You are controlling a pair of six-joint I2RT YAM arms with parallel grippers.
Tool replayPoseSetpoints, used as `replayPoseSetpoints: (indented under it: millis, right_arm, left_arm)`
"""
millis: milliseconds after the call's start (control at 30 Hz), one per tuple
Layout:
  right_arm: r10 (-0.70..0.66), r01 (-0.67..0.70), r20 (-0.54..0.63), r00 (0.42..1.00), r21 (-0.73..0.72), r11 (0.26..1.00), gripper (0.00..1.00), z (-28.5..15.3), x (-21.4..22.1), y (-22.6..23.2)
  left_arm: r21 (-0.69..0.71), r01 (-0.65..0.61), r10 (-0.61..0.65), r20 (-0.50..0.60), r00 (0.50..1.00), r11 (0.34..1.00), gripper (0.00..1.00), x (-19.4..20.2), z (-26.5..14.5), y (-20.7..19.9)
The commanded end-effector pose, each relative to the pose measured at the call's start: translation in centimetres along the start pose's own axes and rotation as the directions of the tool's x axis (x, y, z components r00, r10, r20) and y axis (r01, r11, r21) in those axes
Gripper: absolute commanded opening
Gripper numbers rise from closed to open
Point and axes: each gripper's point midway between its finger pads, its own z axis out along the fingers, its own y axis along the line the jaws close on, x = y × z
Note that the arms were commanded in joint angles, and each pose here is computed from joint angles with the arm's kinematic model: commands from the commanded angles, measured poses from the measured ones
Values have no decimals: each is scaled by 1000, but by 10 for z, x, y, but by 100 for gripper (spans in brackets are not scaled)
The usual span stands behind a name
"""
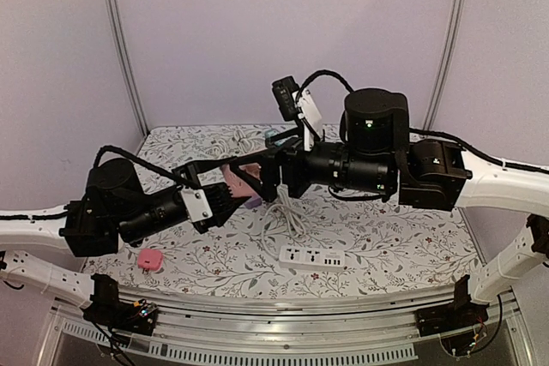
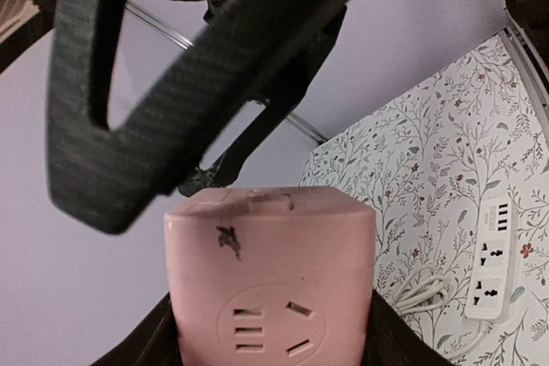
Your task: Insert the plug
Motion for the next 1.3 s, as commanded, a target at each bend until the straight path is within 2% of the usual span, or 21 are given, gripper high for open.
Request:
replayPoseSetpoints:
  millis: [0,167,233,300,400,500,567,600,667,700,800,867,967,1000,1033,1133,1267]
  right_arm:
    - [64,-52,-65,996,167,985,99,11,25,-31]
    - [55,-27,-124,991,215,976,99,16,41,-44]
    - [62,-36,-132,989,196,980,95,17,42,-42]
    - [62,-38,-140,988,171,985,77,18,42,-38]
    - [63,-42,-150,987,141,989,42,21,41,-36]
    - [47,-29,-156,987,117,993,2,19,38,-34]
    - [27,-12,-181,983,85,996,0,15,38,-35]
    - [15,-1,-208,978,67,998,0,12,41,-37]
    - [-15,29,-297,955,45,999,0,4,52,-51]
    - [-38,55,-354,935,37,998,0,-2,63,-62]
    - [-136,131,-555,820,-48,990,0,-22,112,-91]
    - [-256,212,-676,691,-149,966,0,-40,151,-105]
    - [-447,307,-726,523,-330,893,0,-55,187,-113]
    - [-473,311,-735,486,-360,879,0,-55,196,-116]
    - [-503,319,-735,454,-393,862,0,-56,204,-119]
    - [-530,319,-753,390,-430,845,0,-55,219,-130]
    - [-514,273,-796,320,-442,855,0,-54,245,-142]
  left_arm:
    - [-59,13,-11,41,999,998,0,-11,-3,14]
    - [-57,10,-8,42,999,998,0,-11,-2,13]
    - [-55,10,-8,41,999,998,0,-10,-3,12]
    - [-51,6,-4,43,999,999,0,-10,-2,11]
    - [-46,6,-4,45,999,999,0,-10,-2,9]
    - [-31,26,-24,39,999,999,0,-7,-3,5]
    - [30,62,-63,20,998,998,0,-1,-5,-8]
    - [77,92,-92,-2,996,993,20,5,-6,-19]
    - [170,174,-166,-59,984,970,88,17,-13,-42]
    - [185,216,-203,-83,976,959,98,23,-16,-48]
    - [203,353,-317,-193,929,913,100,53,-25,-66]
    - [138,459,-413,-268,870,878,99,80,-29,-68]
    - [-20,598,-567,-340,750,802,100,124,-34,-58]
    - [-74,630,-611,-350,710,773,100,138,-37,-55]
    - [-138,668,-666,-351,658,732,100,151,-41,-49]
    - [-290,709,-761,-340,552,643,100,188,-53,-34]
    - [-388,720,-816,-319,482,576,100,216,-67,-30]
